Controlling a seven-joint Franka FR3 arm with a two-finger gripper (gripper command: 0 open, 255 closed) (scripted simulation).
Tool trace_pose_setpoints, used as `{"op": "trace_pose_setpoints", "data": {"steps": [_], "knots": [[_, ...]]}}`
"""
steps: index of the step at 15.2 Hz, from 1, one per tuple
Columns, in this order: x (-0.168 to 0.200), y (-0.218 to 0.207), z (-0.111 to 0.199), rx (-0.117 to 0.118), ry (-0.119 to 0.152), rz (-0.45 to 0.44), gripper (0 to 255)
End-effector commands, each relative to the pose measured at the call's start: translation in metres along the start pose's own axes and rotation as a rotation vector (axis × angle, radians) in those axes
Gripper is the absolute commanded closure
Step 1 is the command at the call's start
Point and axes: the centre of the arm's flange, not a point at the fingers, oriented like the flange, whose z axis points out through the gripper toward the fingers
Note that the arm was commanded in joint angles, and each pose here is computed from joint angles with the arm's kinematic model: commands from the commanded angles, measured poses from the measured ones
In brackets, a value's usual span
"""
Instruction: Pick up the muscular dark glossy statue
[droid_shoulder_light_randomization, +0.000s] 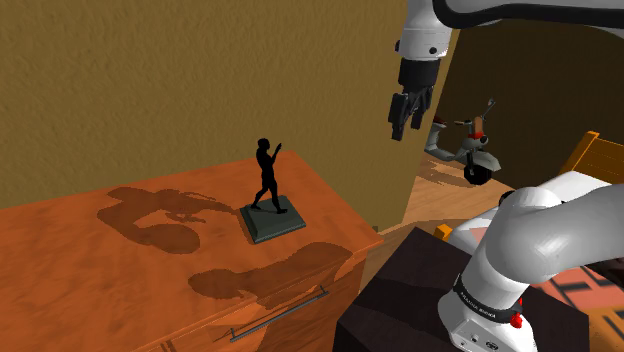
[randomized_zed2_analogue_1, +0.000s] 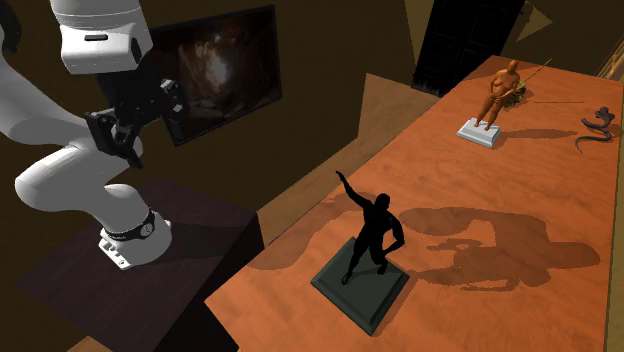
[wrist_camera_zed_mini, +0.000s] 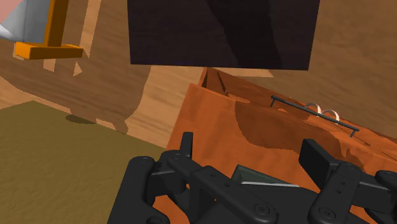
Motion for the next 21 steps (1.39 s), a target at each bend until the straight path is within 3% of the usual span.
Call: {"op": "trace_pose_setpoints", "data": {"steps": [1, 21], "knots": [[0.0, 0.0, 0.0, 0.0, 0.0, 0.0, 0], [0.215, -0.127, 0.063, 0.003, 0.046, 0.134, 0]]}}
